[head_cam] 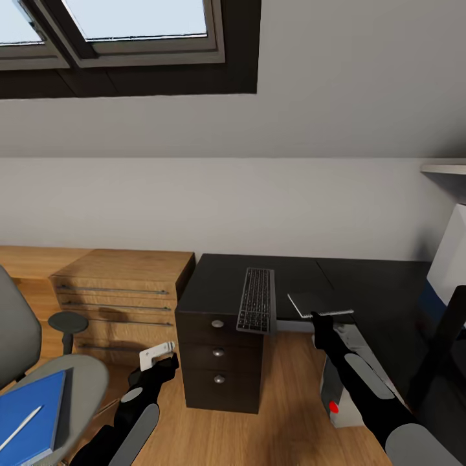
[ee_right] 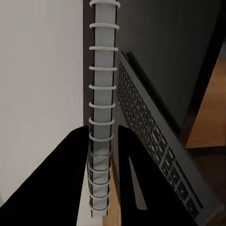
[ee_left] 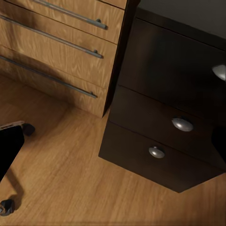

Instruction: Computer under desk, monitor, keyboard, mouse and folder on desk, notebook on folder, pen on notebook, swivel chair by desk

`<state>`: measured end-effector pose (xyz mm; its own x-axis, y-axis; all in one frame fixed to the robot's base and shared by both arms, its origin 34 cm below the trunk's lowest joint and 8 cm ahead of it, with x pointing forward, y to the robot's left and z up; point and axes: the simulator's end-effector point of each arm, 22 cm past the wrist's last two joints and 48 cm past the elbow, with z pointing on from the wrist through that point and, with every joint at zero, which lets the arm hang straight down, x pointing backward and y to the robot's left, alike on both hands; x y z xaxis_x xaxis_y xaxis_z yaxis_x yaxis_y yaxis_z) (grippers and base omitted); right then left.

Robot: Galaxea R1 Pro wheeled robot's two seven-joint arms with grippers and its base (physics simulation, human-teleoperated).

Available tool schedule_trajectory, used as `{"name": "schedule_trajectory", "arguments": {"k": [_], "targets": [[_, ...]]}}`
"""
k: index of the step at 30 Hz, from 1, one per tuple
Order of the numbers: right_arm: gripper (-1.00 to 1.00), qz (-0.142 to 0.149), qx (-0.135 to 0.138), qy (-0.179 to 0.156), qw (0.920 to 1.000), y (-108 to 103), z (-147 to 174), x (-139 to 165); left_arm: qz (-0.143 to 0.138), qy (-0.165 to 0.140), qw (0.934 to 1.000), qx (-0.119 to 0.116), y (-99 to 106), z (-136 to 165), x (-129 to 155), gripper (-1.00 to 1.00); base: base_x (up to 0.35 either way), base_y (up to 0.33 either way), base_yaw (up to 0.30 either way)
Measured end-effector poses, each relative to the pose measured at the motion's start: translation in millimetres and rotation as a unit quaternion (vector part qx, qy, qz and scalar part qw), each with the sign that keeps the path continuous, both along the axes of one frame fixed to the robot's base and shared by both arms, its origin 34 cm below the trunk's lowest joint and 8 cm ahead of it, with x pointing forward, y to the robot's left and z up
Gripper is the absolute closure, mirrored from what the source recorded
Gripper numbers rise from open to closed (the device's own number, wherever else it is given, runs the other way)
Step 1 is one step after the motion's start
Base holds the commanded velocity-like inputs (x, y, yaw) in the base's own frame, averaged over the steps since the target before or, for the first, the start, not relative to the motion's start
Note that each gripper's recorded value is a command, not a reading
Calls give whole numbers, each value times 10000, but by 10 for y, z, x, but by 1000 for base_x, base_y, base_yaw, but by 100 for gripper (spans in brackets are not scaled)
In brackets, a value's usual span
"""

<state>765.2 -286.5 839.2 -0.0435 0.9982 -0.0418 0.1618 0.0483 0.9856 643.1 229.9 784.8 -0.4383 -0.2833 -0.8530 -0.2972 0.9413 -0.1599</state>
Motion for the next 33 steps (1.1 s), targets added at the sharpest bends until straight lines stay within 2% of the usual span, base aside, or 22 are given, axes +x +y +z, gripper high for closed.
{"name": "schedule_trajectory", "arguments": {"k": [14,21,24,33], "targets": [[100,14,-37,-49,10000,1,-229,-20,-1,0,10000,-8,-2,-256,-23,-100,0,0,0],[100,9,-58,-52,10000,-16,-228,-22,-1,0,10000,-7,-2,-256,-23,-100,0,0,0],[100,129,-131,-122,9998,75,-181,-25,9,12,9999,-104,-67,-268,-78,-100,0,0,0],[100,133,-183,-81,9997,73,-217,-31,-33,-48,9997,-224,-153,-232,-179,-100,0,0,0]]}}
